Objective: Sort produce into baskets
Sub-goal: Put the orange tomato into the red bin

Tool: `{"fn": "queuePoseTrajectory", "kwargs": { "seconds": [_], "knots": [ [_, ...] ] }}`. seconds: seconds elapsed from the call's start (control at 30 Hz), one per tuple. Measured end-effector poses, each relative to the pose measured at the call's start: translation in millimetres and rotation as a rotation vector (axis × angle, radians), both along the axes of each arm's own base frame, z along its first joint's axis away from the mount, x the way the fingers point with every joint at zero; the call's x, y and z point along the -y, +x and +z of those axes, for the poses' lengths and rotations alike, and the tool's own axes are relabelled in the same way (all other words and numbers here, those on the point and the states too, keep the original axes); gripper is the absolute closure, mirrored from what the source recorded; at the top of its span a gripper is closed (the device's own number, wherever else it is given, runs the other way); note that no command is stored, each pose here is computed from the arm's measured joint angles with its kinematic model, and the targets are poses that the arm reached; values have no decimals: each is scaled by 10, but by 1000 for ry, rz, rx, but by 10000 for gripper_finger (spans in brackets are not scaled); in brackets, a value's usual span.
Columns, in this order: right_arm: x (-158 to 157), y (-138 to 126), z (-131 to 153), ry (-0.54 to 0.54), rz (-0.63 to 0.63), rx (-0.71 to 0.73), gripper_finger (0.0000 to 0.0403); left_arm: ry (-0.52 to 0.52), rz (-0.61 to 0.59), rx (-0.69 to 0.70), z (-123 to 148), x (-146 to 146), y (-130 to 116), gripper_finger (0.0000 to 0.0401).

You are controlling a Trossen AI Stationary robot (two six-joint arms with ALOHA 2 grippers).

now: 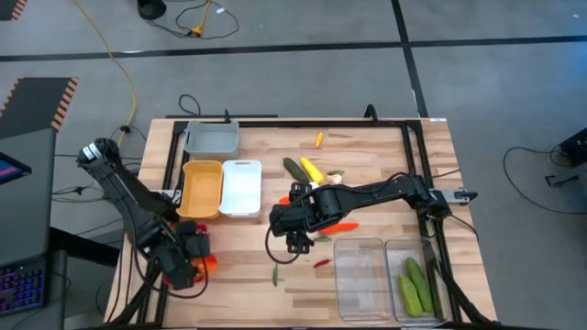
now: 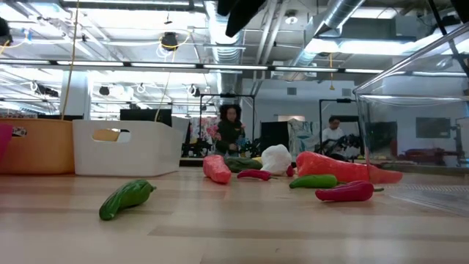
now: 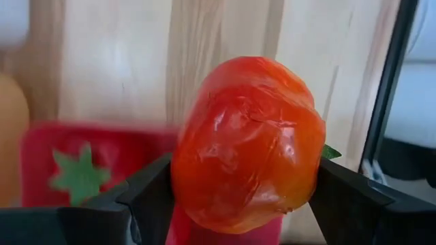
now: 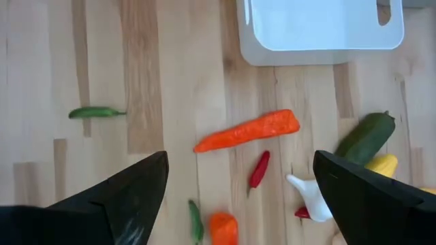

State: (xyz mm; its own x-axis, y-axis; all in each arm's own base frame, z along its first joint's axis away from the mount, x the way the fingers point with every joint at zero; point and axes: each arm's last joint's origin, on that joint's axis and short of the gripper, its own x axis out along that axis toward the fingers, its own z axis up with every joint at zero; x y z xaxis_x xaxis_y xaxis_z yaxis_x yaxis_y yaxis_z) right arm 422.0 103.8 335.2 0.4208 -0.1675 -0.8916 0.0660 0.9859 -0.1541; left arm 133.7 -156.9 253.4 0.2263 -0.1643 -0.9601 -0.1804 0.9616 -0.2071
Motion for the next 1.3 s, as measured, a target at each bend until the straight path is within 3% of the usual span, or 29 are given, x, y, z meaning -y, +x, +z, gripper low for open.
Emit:
{"fn": "queuePoseTrajectory", "kwargs": {
  "seconds": [0.27,0.53,1.0,1.3],
  "knots": [
    [35,9,0,-1,-6,1,10,3,61,-172,-24,8,-180,129],
    [31,9,0,0,-5,1,10,54,83,-257,-34,-40,-257,129],
    [29,9,0,9,-4,0,10,59,102,-261,-35,-49,-255,107],
    [29,10,-2,9,-4,-1,10,95,107,-281,-38,-82,-277,74]
  ]
}}
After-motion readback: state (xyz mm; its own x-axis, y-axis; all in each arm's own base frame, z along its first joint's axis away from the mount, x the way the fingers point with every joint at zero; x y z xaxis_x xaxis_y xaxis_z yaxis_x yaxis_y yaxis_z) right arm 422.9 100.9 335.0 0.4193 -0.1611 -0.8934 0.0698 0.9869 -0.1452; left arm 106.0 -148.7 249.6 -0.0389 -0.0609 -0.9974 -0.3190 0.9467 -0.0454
